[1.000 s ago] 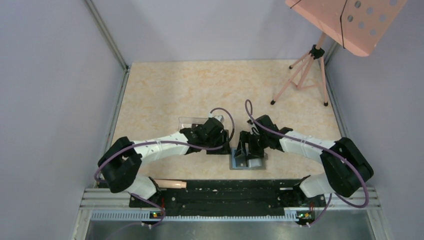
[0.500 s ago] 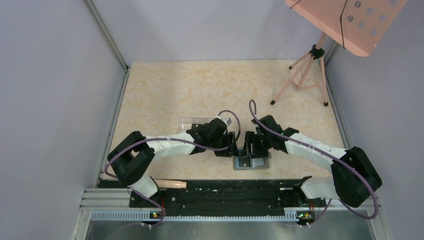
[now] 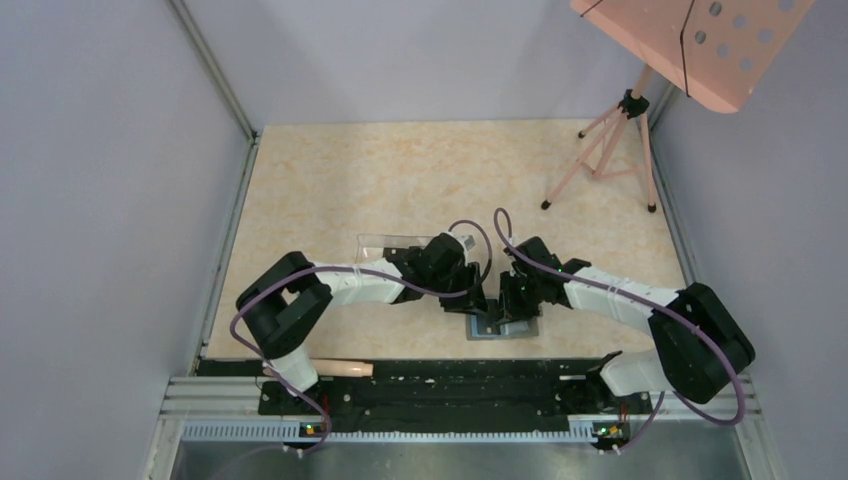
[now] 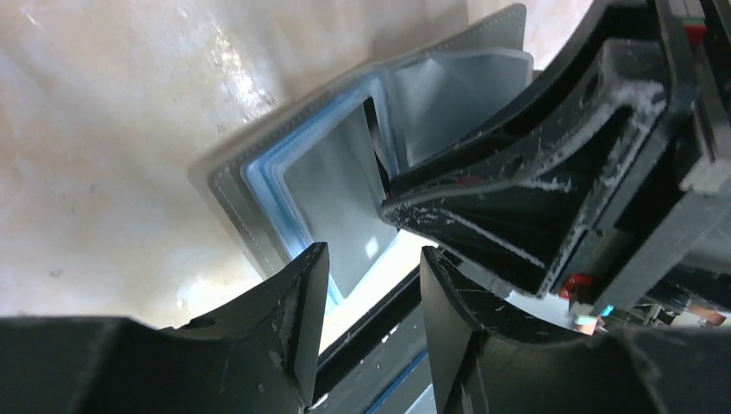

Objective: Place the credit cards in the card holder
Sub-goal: Insert the credit card into the card holder.

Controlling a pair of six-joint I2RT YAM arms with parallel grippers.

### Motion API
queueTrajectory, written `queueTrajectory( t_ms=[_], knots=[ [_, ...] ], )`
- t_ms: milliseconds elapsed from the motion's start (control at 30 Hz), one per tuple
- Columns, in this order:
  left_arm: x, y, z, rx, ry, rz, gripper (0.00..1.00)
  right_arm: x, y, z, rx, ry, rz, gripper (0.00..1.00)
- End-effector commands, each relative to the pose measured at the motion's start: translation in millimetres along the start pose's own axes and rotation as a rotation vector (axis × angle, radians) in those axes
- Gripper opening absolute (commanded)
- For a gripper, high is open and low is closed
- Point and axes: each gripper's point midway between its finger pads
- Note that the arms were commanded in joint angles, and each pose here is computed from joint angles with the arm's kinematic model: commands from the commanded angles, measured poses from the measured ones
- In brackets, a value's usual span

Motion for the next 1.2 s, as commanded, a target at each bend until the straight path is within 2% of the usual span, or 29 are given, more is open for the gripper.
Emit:
queueTrajectory(
  t_ms=[0, 367, 467, 533, 1000, 1167],
  knots=[
    [-2.0, -8.1, 10.4, 0.006, -0.008, 0.018, 0.49, 0.4, -8.3, 1.7, 0.004, 0.016, 0.006, 0.18],
    [26.2, -4.5, 11.2, -0.002, 0.001, 0.177, 0.51, -7.4, -11.2, -1.0, 0.019, 0.002, -0.018, 0.11],
    [28.0, -4.7, 9.7, 0.002, 0.003, 0.180, 0.51, -8.1, -12.0, -1.8, 0.024, 0.001, -0.018, 0.07],
    [30.5, -4.8, 8.7, 0.006, 0.007, 0.191, 0.51, -8.5, -12.3, -2.5, 0.028, -0.001, -0.019, 0.00],
    [34.5, 2.3, 11.1, -0.024, 0.003, 0.217, 0.52, -8.8, -14.2, -3.4, 0.036, -0.005, -0.017, 0.00],
    [21.0, -2.3, 10.6, -0.012, -0.011, 0.137, 0.51, -4.0, -15.6, -4.1, 0.039, -0.008, 0.013, 0.00]
  ],
)
Point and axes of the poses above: each gripper's point midway between its finger pads, its own y axis back along the fingers, its own x axis along the line the jaws close on, z = x × y, and after that the axes turned 1 degree about y, right-handed
